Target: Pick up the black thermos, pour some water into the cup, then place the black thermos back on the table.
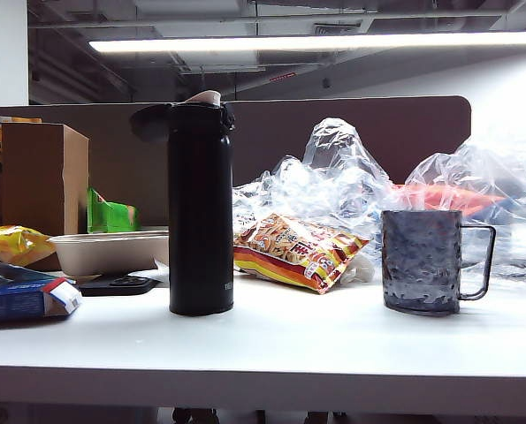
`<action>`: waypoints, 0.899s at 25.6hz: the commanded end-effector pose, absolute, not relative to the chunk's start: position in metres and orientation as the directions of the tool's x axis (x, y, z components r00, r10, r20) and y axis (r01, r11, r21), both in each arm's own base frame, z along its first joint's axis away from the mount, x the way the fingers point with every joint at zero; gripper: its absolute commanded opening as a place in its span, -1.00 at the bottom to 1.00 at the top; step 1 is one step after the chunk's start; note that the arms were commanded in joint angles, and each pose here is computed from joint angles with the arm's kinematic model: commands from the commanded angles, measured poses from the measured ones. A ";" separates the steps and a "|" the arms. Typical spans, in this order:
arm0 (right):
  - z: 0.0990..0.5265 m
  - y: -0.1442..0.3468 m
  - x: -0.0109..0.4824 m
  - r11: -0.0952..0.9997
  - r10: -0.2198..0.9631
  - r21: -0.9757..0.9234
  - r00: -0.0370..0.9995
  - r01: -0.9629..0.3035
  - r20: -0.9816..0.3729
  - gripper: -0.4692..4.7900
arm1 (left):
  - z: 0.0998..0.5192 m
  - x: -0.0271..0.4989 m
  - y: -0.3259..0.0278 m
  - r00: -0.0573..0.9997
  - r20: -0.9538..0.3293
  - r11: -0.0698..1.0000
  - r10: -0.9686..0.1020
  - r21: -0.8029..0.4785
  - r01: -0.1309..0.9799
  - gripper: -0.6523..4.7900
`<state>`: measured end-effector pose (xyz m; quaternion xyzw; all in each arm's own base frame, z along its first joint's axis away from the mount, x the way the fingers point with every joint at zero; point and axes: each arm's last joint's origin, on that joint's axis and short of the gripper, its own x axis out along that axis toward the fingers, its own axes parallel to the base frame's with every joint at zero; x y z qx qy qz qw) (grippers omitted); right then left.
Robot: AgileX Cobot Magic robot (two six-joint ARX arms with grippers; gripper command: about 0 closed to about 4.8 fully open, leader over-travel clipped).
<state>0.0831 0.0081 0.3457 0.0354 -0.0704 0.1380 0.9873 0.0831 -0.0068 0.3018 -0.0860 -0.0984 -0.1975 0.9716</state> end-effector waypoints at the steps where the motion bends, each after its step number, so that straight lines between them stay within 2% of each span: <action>1: 0.360 0.010 0.094 0.936 0.340 0.034 0.928 -0.349 0.154 1.00 | 0.314 0.092 -0.006 0.904 0.206 0.912 -0.375 -0.095 0.400 1.00; 5: 0.367 0.013 0.104 0.909 0.407 0.016 0.898 -0.416 0.168 1.00 | 0.324 0.104 -0.007 0.887 0.168 0.891 -0.431 -0.075 0.447 1.00; 11: 0.357 0.024 0.121 0.871 0.488 0.013 0.868 -0.492 0.093 1.00 | 0.312 0.125 -0.022 0.837 0.054 0.827 -0.544 -0.131 0.546 1.00; 14: 0.352 0.036 0.132 0.840 0.539 0.032 0.841 -0.541 0.048 1.00 | 0.305 0.136 -0.039 0.817 -0.005 0.814 -0.577 -0.089 0.574 1.00; 18: 0.342 0.060 0.145 0.800 0.599 0.060 0.800 -0.597 -0.028 1.00 | 0.294 0.146 -0.062 0.819 -0.086 0.822 -0.568 -0.007 0.569 1.00; 23: 0.326 0.090 0.159 0.728 0.684 0.051 0.718 -0.684 -0.127 1.00 | 0.271 0.164 -0.088 0.752 -0.231 0.773 -0.617 0.000 0.634 1.00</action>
